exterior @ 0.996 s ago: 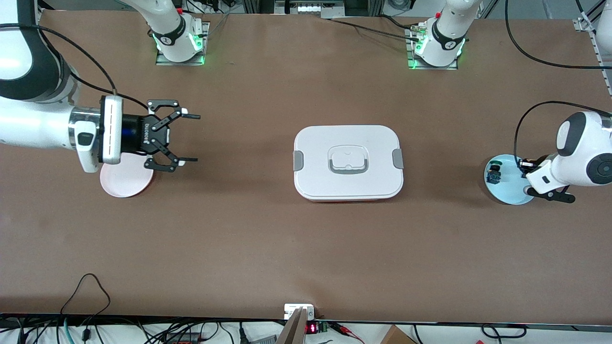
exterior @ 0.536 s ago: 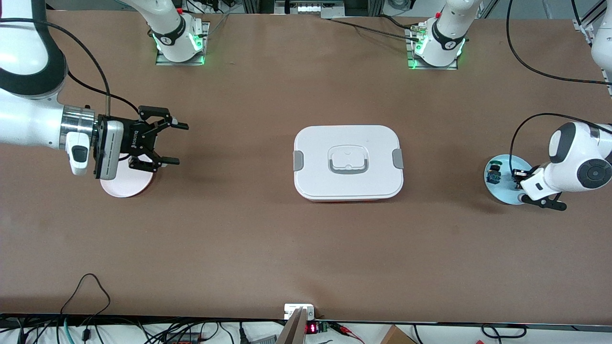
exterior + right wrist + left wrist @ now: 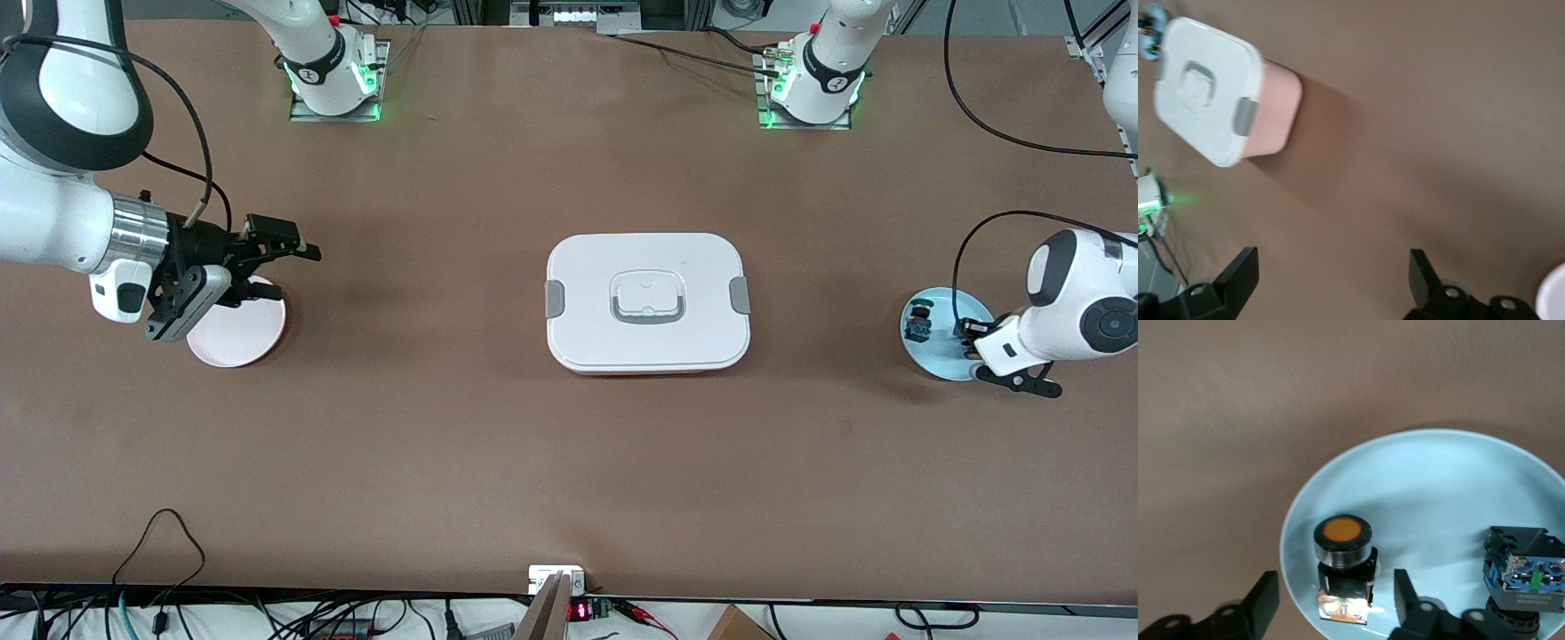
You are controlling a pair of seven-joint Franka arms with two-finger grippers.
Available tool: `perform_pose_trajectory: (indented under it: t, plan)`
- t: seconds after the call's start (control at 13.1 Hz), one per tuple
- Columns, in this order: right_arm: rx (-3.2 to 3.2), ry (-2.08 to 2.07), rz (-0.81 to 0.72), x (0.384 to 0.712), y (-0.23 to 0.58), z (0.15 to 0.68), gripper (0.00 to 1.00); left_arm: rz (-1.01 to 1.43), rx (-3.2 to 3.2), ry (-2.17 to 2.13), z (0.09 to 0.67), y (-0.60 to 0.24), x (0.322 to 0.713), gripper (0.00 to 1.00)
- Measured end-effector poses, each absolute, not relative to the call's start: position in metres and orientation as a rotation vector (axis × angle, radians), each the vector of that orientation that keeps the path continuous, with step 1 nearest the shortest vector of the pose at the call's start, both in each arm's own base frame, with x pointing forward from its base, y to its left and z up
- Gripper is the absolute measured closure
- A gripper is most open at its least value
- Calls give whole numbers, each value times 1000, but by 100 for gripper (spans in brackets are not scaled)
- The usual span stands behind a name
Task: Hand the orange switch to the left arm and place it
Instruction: 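Open the left gripper and lift it off the blue plate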
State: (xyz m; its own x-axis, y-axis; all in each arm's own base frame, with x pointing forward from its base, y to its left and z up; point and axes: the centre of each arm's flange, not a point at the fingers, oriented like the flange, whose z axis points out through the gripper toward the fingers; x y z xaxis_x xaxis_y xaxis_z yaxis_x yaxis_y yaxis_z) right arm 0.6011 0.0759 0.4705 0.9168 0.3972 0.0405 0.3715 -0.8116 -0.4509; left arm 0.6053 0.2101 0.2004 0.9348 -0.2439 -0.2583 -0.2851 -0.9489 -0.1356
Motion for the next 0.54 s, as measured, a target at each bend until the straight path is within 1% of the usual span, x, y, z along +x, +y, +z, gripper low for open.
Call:
perform_pose_trajectory:
  t: [0.08, 0.15, 0.54]
  plan:
    - [-2687, -542, 111, 601, 70, 469, 0, 318, -2930, 409, 213, 211, 614, 7]
    - [-2756, -514, 143, 600, 64, 467, 0, 271, -2935, 435, 230, 212, 624, 0]
    - [-3043, -354, 360, 591, 46, 466, 0, 88, -2899, 657, 319, 188, 648, 0]
